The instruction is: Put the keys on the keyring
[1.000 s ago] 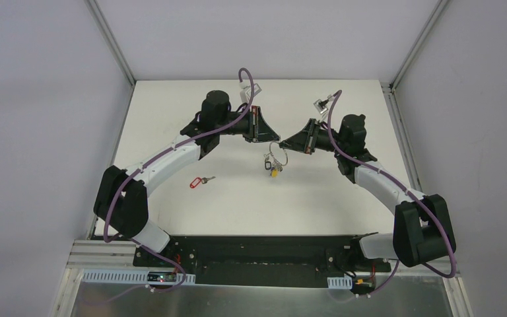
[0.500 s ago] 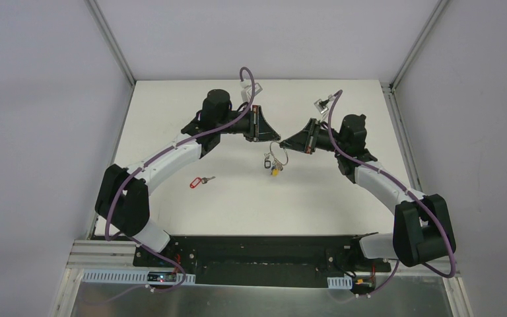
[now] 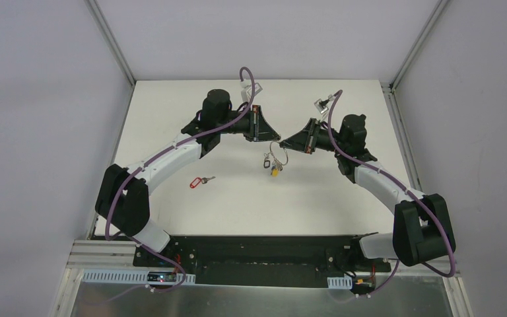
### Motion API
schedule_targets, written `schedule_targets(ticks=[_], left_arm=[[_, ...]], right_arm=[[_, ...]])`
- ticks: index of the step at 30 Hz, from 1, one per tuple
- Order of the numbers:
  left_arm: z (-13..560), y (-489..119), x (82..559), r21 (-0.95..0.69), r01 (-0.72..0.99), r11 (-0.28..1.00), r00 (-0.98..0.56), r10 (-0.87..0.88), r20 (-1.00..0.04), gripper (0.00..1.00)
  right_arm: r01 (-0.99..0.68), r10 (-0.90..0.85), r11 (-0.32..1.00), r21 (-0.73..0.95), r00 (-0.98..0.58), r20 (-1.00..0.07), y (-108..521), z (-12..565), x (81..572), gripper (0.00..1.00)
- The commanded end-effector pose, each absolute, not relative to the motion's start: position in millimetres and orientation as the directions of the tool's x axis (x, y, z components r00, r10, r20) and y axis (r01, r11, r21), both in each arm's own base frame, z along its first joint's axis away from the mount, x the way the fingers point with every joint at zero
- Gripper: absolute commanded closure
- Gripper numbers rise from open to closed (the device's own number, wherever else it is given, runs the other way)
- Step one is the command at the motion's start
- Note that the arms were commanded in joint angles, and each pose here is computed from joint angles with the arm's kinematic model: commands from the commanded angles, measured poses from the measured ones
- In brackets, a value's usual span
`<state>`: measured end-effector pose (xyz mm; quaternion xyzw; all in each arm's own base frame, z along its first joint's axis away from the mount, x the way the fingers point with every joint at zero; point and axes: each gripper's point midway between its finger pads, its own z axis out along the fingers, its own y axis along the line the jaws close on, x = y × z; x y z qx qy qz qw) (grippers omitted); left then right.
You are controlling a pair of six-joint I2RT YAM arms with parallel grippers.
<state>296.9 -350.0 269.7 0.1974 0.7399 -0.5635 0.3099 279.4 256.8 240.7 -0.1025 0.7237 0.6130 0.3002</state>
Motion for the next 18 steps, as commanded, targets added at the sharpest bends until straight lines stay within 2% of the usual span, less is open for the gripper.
schedule_targets(ticks=[1,3,14,18], left_arm=[[294.0,-354.9,296.0,-0.684,0.69,0.235,-0.691,-0.064,-0.72,1.0],[292.9,-353.6,292.9,-0.664,0.711,0.232,-0.675,-0.039,-0.737,1.0],[294.9,-338.3,261.8,-0.46,0.877,0.139,-0.477,0.144,-0.867,1.0],[295.4,-334.0,253.3,-0.415,0.904,0.106,-0.428,0.173,-0.887,1.0]], right_arm=[[-0.574,0.232,0.206,0.793,-0.759,-0.609,256.6,254.1,281.6,1.0],[-0.589,0.226,0.207,0.781,-0.748,-0.624,256.3,254.3,280.2,0.99],[-0.772,0.116,0.147,0.618,-0.607,-0.786,252.8,267.7,252.3,0.65],[-0.793,0.102,0.142,0.593,-0.584,-0.805,252.8,269.1,248.8,0.62]])
